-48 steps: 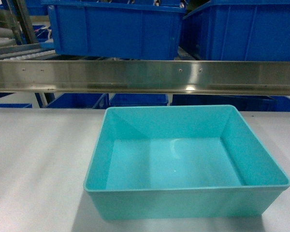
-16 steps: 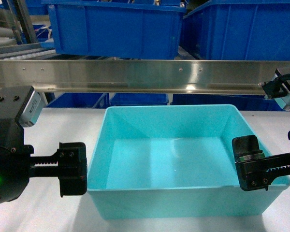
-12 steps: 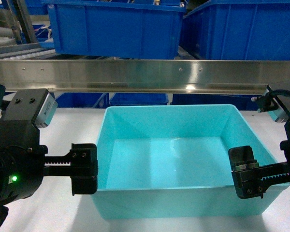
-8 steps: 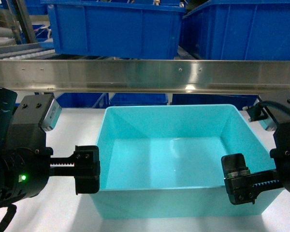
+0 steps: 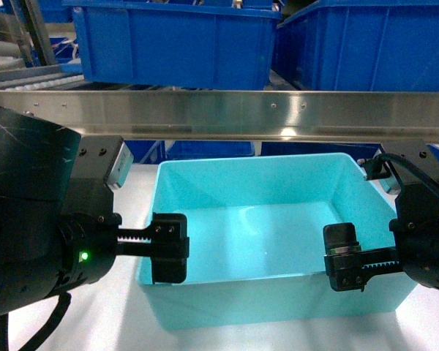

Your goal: Organize blue bins on left shelf correctly

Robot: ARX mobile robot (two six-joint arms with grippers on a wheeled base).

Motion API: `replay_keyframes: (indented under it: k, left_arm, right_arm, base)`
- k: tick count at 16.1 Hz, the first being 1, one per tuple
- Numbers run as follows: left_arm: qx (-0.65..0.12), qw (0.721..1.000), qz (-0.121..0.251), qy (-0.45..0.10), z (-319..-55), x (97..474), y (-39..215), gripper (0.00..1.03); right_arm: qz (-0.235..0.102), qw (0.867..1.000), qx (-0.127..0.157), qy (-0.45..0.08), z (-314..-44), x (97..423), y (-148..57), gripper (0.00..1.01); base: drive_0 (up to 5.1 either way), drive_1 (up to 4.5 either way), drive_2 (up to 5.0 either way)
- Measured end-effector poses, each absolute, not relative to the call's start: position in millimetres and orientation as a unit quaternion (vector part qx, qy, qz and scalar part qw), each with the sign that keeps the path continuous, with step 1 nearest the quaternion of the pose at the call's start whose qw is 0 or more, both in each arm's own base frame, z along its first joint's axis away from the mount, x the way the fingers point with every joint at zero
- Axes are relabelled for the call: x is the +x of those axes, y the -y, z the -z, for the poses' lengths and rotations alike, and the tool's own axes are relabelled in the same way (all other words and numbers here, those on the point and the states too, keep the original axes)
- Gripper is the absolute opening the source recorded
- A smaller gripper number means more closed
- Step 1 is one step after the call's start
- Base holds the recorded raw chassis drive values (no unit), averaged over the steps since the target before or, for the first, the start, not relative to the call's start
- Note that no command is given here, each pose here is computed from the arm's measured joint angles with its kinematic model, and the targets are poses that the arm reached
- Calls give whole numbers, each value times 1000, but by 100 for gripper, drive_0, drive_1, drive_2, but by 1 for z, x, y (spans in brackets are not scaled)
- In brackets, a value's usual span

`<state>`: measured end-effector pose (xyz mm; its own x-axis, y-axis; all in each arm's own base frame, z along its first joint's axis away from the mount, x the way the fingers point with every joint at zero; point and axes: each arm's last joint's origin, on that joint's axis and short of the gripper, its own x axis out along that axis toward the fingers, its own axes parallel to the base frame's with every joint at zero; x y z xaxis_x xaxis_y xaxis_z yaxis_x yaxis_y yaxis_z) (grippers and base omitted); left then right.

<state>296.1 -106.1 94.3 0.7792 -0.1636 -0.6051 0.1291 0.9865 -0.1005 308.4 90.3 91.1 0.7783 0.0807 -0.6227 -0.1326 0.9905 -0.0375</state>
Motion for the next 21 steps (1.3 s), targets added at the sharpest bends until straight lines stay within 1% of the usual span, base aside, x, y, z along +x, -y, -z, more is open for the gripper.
replay_keyframes:
  k: [2, 5, 6, 8, 10, 16, 21]
  left_arm:
    - [-21, 944, 76, -322, -94, 300, 109, 98]
    - [-15, 940, 76, -333, -87, 299, 111, 98]
    - [-10, 938, 80, -337, -84, 298, 115, 98]
    - [-6, 937, 81, -340, -82, 298, 117, 98]
    - [-6, 937, 81, -340, -82, 299, 117, 98]
    - [-6, 937, 80, -339, -82, 299, 117, 98]
    - [-5, 937, 80, -340, -82, 299, 117, 98]
  right_arm:
    - [-54, 943, -39, -325, -90, 311, -89, 98]
    - [-47, 947, -38, -317, -88, 318, -84, 98]
    - [-42, 947, -36, -315, -88, 322, -77, 98]
    - [-43, 948, -35, -314, -86, 322, -76, 98]
    - [-52, 947, -31, -316, -86, 321, -76, 98]
    - [-54, 946, -28, -320, -86, 321, -74, 98]
    - [-54, 949, -26, -310, -89, 317, -72, 98]
  base:
    - [0, 0, 0]
    - [0, 0, 0]
    - [0, 0, 0]
    - [0, 0, 0]
    - [0, 0, 0]
    - [0, 0, 0]
    - [0, 0, 0]
